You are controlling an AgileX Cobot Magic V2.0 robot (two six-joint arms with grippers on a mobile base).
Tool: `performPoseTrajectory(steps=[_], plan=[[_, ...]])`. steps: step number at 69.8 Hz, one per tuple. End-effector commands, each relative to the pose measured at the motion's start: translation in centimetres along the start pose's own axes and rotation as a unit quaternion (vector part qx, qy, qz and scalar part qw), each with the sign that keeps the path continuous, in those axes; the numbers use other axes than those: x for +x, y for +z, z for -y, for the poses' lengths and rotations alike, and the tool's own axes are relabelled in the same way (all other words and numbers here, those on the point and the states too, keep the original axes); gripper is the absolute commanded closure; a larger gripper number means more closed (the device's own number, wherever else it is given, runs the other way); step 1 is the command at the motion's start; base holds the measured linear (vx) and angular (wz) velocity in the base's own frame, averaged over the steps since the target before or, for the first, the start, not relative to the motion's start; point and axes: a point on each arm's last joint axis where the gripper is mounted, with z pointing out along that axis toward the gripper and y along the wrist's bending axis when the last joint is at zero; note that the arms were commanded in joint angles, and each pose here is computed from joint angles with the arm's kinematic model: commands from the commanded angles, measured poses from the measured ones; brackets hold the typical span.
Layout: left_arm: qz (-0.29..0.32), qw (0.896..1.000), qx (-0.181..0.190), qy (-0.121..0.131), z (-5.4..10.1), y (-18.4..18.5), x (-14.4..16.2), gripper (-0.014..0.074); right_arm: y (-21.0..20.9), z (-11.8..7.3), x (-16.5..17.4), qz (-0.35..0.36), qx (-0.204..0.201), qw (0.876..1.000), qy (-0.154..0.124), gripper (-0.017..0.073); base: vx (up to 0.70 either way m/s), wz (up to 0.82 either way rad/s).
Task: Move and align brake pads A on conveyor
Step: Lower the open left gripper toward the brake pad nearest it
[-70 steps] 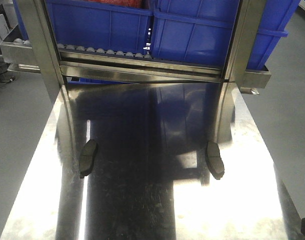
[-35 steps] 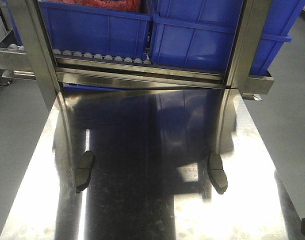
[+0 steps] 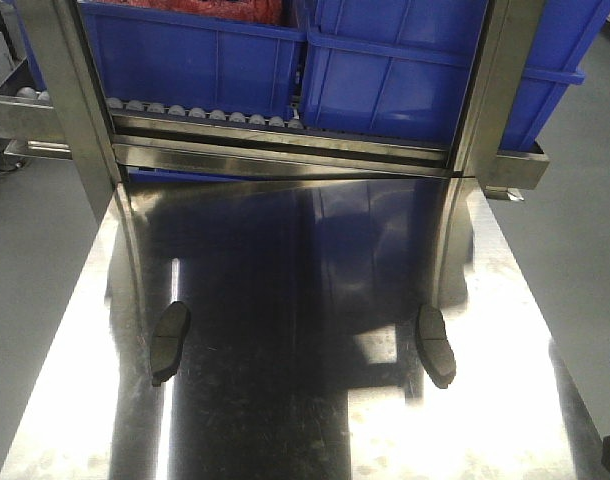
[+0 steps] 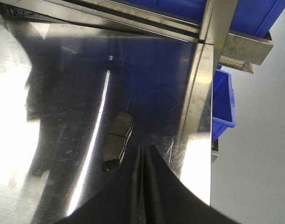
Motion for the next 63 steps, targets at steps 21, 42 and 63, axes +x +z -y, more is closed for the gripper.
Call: performPoseTrajectory(steps=[21, 42, 63], plan=[[0.046, 0.999, 0.011, 0.001, 0.25, -0.29, -1.44, 0.0600, -0.27, 0.06, -1.39, 0.044, 0.002, 0.999, -0.010, 0.0566, 0.00, 0.00], [0.047, 0.999, 0.011, 0.002, 0.25, -0.29, -1.45, 0.0594, -0.27, 0.06, -1.39, 0.044, 0.002, 0.999, -0.010, 0.0566, 0.00, 0.00], [0.041, 0.999, 0.010, 0.001, 0.23, -0.28, -1.34, 0.0186, -0.27, 0.06, -1.39, 0.044, 0.002, 0.999, -0.010, 0.0566, 0.00, 0.00]])
